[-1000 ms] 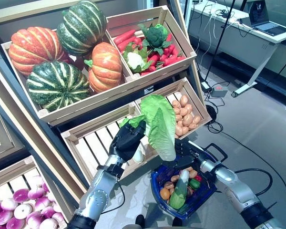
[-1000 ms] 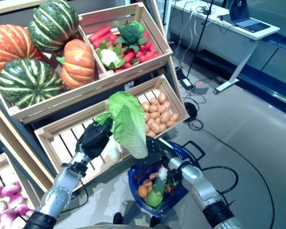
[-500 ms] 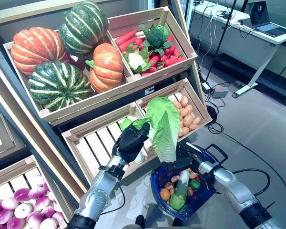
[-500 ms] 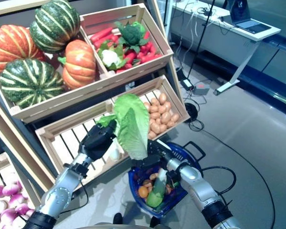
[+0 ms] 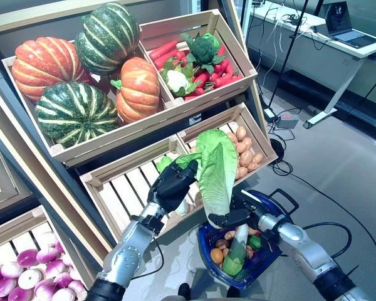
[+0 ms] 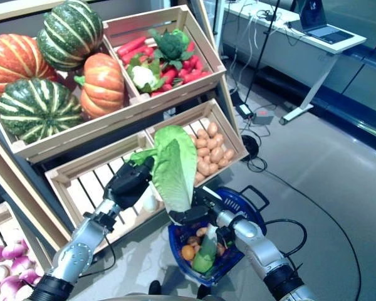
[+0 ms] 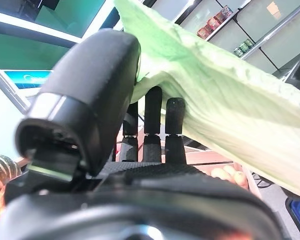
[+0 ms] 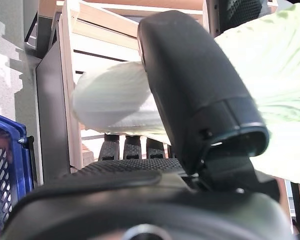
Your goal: Put vegetables into the basket
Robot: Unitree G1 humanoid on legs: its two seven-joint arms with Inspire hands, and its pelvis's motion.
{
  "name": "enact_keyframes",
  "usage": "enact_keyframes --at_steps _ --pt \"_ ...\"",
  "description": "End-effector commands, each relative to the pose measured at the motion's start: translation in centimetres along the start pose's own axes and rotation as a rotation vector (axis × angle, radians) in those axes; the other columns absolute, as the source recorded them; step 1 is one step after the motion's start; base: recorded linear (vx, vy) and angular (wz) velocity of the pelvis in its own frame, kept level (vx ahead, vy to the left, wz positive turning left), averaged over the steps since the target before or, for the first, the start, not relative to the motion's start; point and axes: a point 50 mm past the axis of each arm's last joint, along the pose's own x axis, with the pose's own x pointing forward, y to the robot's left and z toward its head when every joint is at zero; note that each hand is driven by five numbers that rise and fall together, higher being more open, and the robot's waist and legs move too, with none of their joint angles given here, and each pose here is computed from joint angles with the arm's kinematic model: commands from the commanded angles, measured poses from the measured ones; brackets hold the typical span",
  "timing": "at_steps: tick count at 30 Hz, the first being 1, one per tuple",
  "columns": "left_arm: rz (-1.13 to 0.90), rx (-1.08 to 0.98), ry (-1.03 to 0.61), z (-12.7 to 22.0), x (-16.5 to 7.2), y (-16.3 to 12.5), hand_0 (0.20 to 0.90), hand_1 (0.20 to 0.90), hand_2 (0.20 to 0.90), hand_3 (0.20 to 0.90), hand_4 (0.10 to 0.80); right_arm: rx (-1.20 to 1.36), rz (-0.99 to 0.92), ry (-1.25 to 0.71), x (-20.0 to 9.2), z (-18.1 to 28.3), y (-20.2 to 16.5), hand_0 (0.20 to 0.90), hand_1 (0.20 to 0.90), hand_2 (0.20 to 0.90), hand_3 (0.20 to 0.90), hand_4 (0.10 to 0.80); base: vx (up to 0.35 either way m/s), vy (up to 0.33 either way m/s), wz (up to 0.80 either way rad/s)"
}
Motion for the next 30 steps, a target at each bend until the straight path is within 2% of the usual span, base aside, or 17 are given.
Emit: enact_keyframes --at_steps 1,2,3,4,12,18,22,27,30 --pt "-0.217 0.032 0.007 0.3 2.6 -3.4 0.300 0.300 0.300 0.300 0.400 0.093 -0.042 -0.292 1.4 5.3 0.0 0.300 0.300 0.300 0.300 0.400 0.000 0.000 0.00" --pt "-0.211 0.036 0.006 0.4 2.5 -3.4 0.331 0.331 0.331 0.331 0.420 0.101 -0.048 -0.297 1.3 5.4 -0.1 0.300 0.300 0.300 0.300 0.400 0.000 0.000 0.00" --pt "-0.196 0.037 0.006 0.4 2.4 -3.2 0.869 0.869 0.869 0.869 0.780 0.114 -0.068 -0.307 1.0 5.4 -0.3 0.300 0.300 0.300 0.300 0.400 0.000 0.000 0.00" --pt "-0.187 0.038 0.005 0.5 2.3 -3.1 0.900 0.900 0.900 0.900 0.800 0.114 -0.084 -0.313 0.8 5.4 -0.5 0.300 0.300 0.300 0.300 0.400 0.000 0.000 0.00" --pt "-0.143 0.045 -0.029 1.2 1.0 -2.0 0.900 0.900 0.900 0.900 0.800 0.123 -0.224 -0.399 -2.0 5.2 -2.8 0.300 0.300 0.300 0.300 0.400 0.000 -0.005 -0.01" --pt "-0.093 0.065 -0.064 2.0 -0.1 -1.0 0.900 0.900 0.900 0.900 0.800 0.226 -0.396 -0.573 -4.9 5.8 -5.2 0.300 0.300 0.300 0.300 0.400 -0.027 -0.047 -0.06" --pt "-0.103 0.103 -0.091 2.7 -0.1 -0.9 0.900 0.900 0.900 0.900 0.800 0.302 -0.458 -0.694 -5.7 6.5 -6.1 0.300 0.300 0.300 0.300 0.400 -0.187 -0.081 -0.01" --pt "-0.157 0.175 -0.196 5.2 1.4 -1.9 0.900 0.900 0.900 0.900 0.800 0.459 -0.561 -0.924 -6.3 7.9 -7.7 0.300 0.300 0.300 0.300 0.400 -0.291 -0.124 0.08" --pt "-0.154 0.212 -0.222 5.7 1.3 -1.9 0.900 0.900 0.900 0.900 0.800 0.534 -0.613 -0.958 -6.7 7.5 -8.7 0.300 0.300 0.300 0.300 0.400 -0.121 -0.116 0.11"
